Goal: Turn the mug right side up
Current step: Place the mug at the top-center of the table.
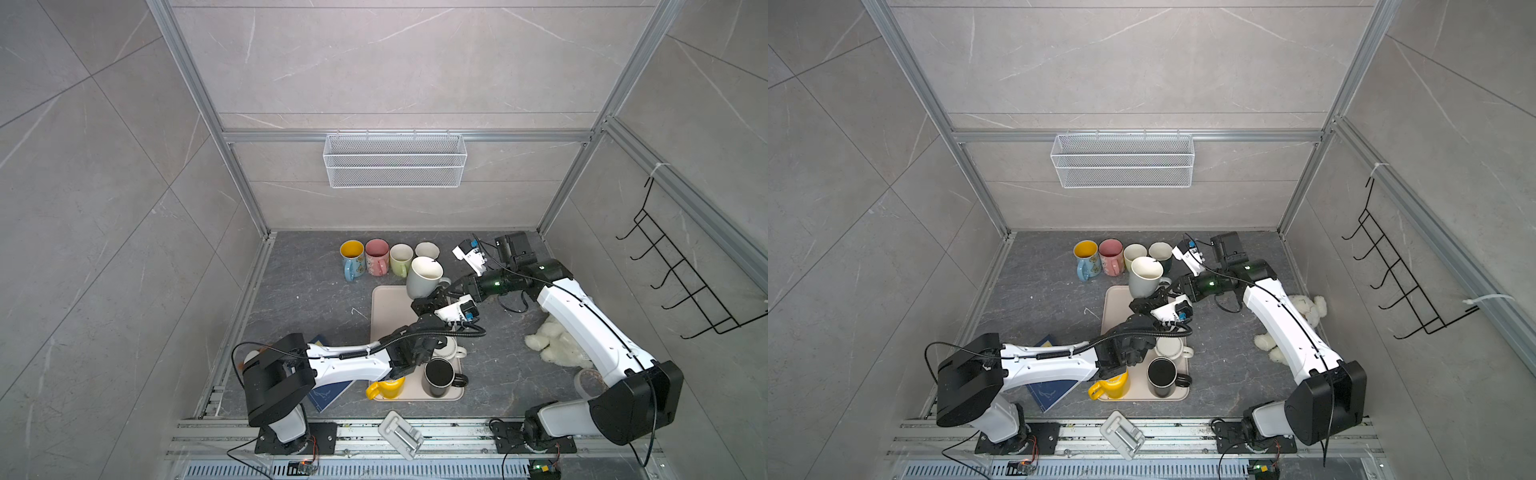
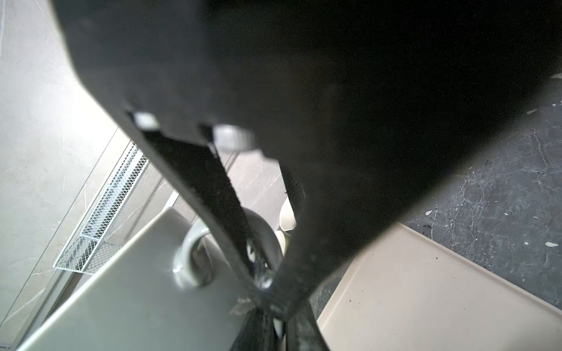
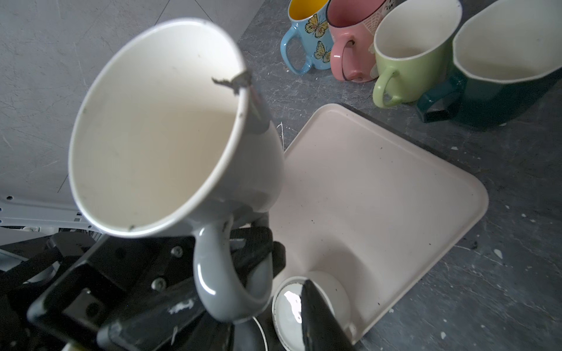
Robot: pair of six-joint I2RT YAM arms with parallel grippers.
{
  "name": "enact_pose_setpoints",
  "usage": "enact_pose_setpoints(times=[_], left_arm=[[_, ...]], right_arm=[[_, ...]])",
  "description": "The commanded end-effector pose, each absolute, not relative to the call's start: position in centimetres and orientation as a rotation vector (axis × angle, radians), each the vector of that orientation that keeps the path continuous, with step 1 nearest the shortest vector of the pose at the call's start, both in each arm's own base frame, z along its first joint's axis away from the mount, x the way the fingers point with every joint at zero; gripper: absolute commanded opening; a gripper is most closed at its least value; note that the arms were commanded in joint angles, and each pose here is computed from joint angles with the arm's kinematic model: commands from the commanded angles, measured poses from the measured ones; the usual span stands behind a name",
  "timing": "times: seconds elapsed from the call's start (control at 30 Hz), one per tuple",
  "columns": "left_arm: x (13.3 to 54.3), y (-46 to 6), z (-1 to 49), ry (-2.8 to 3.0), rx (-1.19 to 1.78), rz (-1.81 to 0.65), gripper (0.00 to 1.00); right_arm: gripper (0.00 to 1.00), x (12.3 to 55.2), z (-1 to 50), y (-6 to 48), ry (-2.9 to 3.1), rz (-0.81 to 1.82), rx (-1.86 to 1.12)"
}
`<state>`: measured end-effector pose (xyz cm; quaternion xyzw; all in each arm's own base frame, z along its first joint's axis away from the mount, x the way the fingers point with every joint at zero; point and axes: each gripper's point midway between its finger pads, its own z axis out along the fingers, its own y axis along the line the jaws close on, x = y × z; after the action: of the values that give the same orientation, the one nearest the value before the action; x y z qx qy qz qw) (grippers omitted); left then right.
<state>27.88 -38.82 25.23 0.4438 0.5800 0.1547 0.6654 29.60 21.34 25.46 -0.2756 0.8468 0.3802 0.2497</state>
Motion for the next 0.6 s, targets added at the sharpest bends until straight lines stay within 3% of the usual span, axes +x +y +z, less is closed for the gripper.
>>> enact_pose_setpoints(times=[0.0, 0.57], left_arm=[[27.6, -37.7, 32.1, 1.265, 0.782, 0.235, 0.0], [27.6, -38.4, 30.4, 1.267, 0.828, 0.302, 0.0]], right_arm=[[0.38, 29.8, 25.8, 21.6, 2.298, 1.027, -0.732], [0.35, 31.2, 28.5, 21.6, 2.209, 1.01, -0.643]])
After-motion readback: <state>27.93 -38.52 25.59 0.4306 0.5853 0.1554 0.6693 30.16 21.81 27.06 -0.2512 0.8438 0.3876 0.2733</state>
